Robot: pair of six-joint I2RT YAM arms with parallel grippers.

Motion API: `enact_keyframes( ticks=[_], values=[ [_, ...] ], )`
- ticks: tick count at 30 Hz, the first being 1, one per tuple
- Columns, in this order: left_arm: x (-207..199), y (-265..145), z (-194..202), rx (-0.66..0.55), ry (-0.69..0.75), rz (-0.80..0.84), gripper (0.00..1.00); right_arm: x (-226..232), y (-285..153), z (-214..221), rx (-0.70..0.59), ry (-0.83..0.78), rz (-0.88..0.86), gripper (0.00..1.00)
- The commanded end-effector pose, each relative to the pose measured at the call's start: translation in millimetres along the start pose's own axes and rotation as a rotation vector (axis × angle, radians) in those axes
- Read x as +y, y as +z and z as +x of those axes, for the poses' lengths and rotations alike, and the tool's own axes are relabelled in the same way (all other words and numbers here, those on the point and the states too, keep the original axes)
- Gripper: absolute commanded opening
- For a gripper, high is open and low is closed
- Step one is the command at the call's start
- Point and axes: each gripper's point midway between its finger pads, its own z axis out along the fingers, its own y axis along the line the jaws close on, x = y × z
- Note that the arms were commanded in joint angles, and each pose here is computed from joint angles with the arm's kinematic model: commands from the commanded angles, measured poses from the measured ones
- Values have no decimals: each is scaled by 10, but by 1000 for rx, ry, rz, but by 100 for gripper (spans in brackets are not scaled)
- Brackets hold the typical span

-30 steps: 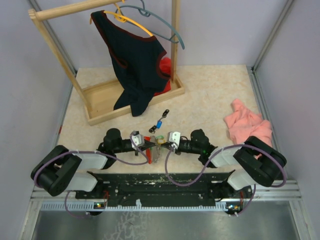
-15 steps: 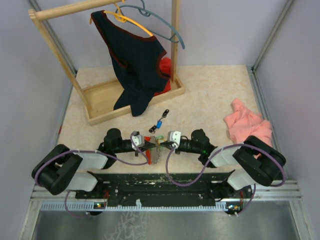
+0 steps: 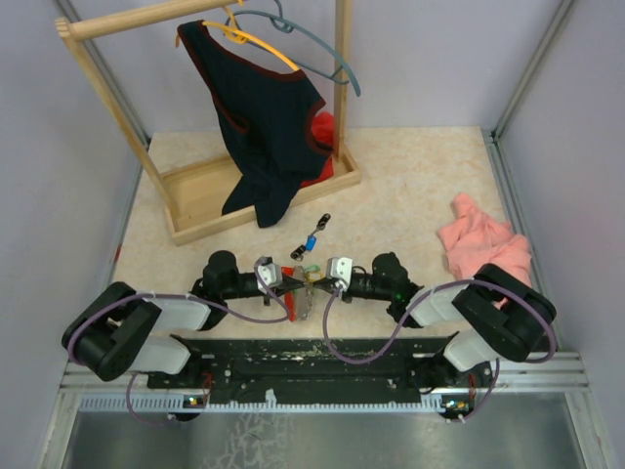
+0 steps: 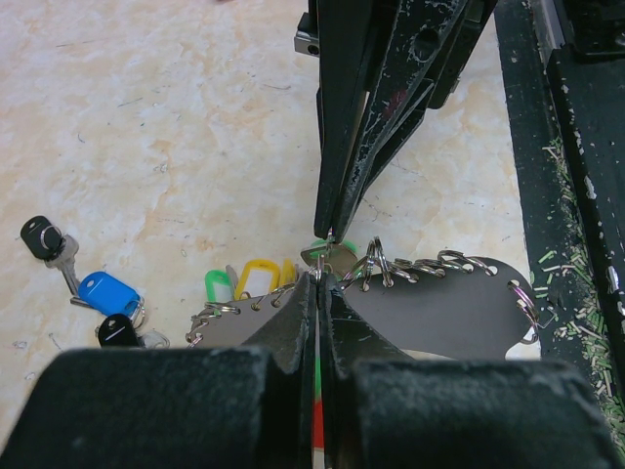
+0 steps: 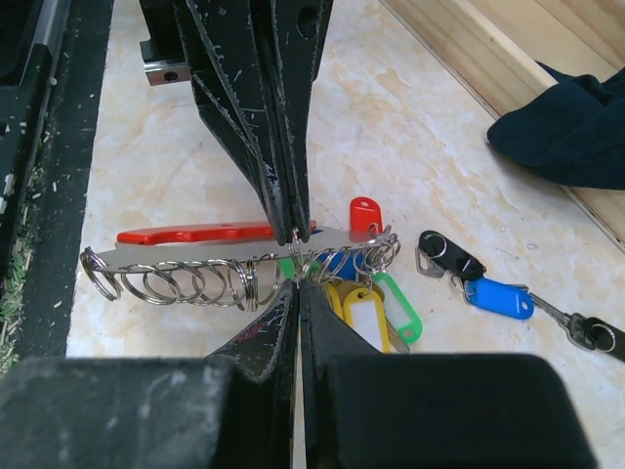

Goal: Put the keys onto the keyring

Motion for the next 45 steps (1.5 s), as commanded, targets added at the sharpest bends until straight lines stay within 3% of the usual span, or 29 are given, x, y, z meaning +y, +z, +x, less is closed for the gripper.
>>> enact_keyframes(
  ticks=[1,45],
  values=[
    [29,15,-107,-39,34,7,1,-34,47,-137,-47,-17,-11,0],
    [-4,30,-120,-47,31,33,1,-115,87,-207,-76,-4,23,0]
  ],
)
